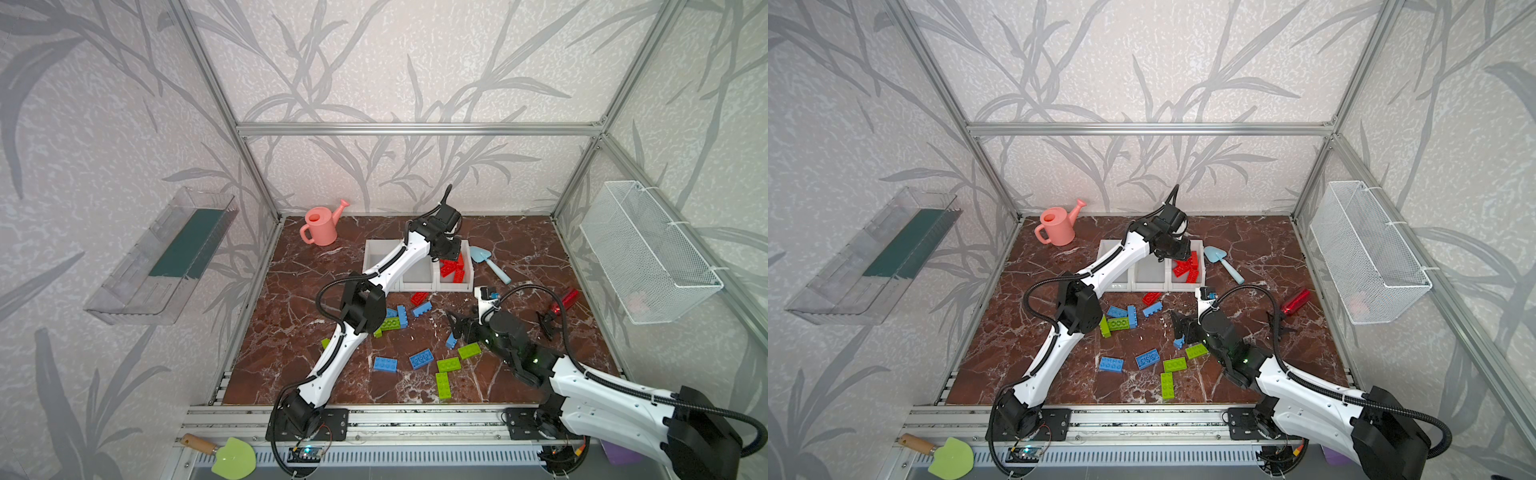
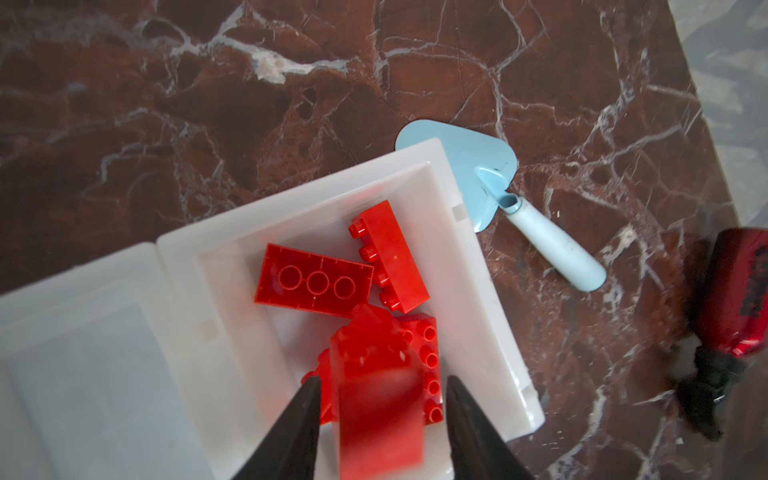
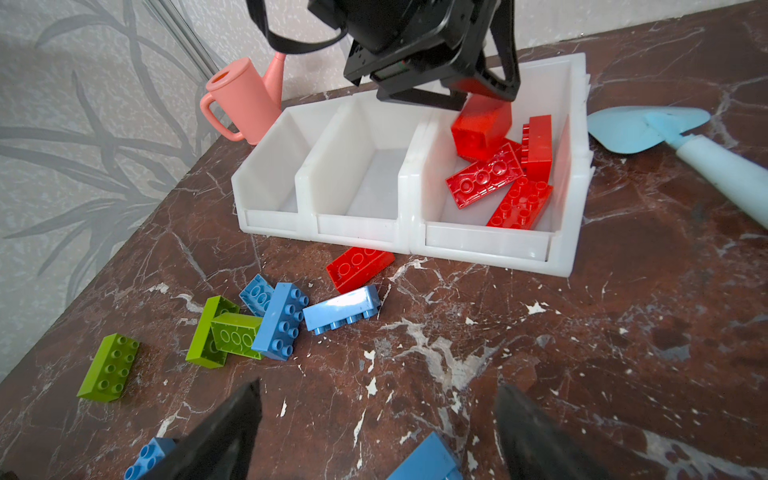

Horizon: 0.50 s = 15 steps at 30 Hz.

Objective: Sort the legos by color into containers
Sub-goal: 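Lift the red brick with the left gripper and drop it into that compartment, then withdraw the left gripper while the right gripper reaches to a red brick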

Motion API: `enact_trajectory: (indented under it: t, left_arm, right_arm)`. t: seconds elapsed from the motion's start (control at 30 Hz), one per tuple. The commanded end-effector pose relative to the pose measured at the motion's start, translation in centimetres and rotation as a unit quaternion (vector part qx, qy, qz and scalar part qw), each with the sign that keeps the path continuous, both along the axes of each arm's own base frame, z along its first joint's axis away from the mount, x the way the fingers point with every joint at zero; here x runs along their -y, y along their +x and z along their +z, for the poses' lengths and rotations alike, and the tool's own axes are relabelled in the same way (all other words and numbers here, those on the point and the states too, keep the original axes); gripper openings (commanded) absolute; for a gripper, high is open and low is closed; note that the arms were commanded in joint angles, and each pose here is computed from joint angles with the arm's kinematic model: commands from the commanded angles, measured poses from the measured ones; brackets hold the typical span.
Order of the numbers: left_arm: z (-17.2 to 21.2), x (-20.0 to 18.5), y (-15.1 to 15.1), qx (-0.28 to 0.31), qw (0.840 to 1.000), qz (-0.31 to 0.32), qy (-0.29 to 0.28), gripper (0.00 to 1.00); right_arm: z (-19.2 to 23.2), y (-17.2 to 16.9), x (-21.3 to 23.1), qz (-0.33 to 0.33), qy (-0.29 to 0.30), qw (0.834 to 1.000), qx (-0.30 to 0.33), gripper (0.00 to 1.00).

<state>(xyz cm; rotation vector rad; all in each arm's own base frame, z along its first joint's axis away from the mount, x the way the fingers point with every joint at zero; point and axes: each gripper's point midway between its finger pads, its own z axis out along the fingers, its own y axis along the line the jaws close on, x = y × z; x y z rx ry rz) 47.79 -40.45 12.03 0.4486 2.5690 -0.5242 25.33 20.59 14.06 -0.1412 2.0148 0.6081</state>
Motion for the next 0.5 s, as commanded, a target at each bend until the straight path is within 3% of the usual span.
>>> enact_trajectory:
  t: [0.0, 0.13, 0.27, 0.47]
  left_arm:
    - [2.7, 0.2, 0.1, 0.026, 1.0, -0.007, -0.009, 0.68]
    - [4.0, -0.9, -0.2, 0.031, 0.999, 0.006, 0.005, 0.8]
    - [6.3, -2.0, -1.1, 0.039, 0.999, 0.016, 0.004, 0.82]
    - [10.4, -5.4, -3.9, 0.078, 0.996, 0.042, -0.017, 0.83]
  right_arm:
    - [0.6, 0.2, 0.2, -0.005, 0.007, 1.0, 0.011, 0.9]
    - [0.9, 0.1, 0.0, 0.003, 0.006, 1.0, 0.011, 0.9]
    - [1.5, -0.3, -0.2, 0.013, 0.019, 1.0, 0.019, 0.89]
    - [2.2, -0.3, -1.8, 0.056, -0.02, 0.998, 0.008, 0.89]
